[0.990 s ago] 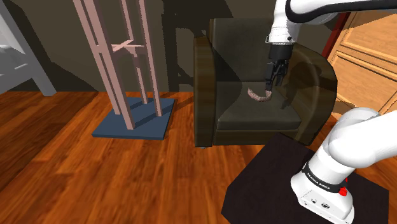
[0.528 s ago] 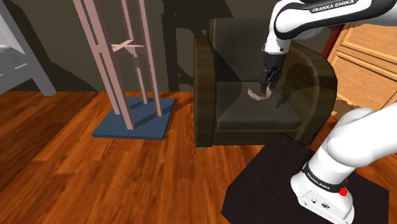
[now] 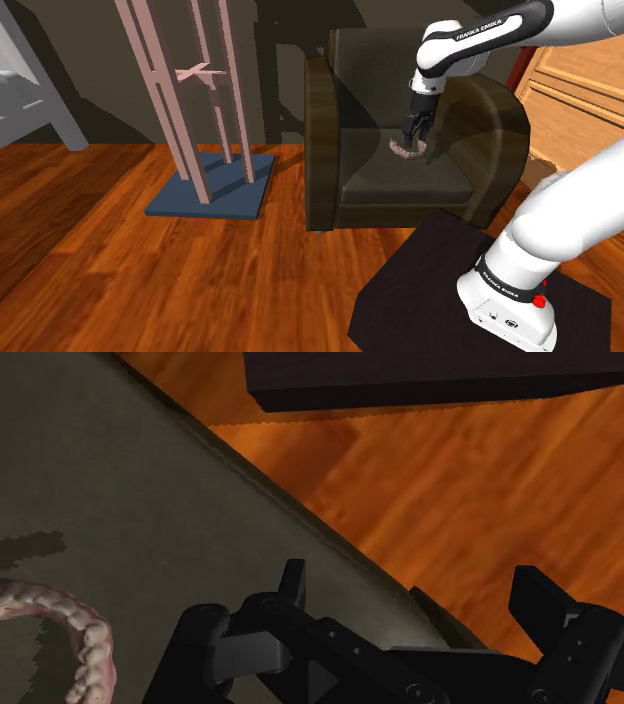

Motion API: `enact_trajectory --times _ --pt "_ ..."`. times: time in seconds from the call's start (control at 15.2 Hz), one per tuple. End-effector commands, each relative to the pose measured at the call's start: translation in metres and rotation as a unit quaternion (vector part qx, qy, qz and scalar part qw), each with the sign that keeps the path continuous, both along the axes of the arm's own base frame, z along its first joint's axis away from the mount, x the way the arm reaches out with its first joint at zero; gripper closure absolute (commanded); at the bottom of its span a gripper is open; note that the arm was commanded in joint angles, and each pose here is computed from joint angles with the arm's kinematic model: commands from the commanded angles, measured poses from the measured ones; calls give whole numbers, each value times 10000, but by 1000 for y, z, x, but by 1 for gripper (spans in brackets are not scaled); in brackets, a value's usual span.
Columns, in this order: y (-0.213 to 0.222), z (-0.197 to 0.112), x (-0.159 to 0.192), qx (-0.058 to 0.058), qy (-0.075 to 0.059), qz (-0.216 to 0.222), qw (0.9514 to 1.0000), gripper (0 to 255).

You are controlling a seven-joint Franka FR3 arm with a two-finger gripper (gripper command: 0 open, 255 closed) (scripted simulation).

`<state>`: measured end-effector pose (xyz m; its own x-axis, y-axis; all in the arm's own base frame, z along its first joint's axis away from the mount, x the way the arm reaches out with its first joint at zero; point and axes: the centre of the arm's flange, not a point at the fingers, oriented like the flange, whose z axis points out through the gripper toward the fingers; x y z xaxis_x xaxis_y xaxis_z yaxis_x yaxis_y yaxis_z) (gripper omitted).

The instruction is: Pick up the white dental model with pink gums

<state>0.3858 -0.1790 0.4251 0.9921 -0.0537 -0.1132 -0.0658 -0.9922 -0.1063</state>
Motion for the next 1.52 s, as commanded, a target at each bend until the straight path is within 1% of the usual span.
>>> enact_trajectory --times 0.0,0.73,1.45 --pt "-22 -15 10 -35 -52 -19 10000 0" --pt "-130 -82 63 -184 -302 -143 9993 0" --pt "-241 -143 117 -333 -552 -268 9976 0"
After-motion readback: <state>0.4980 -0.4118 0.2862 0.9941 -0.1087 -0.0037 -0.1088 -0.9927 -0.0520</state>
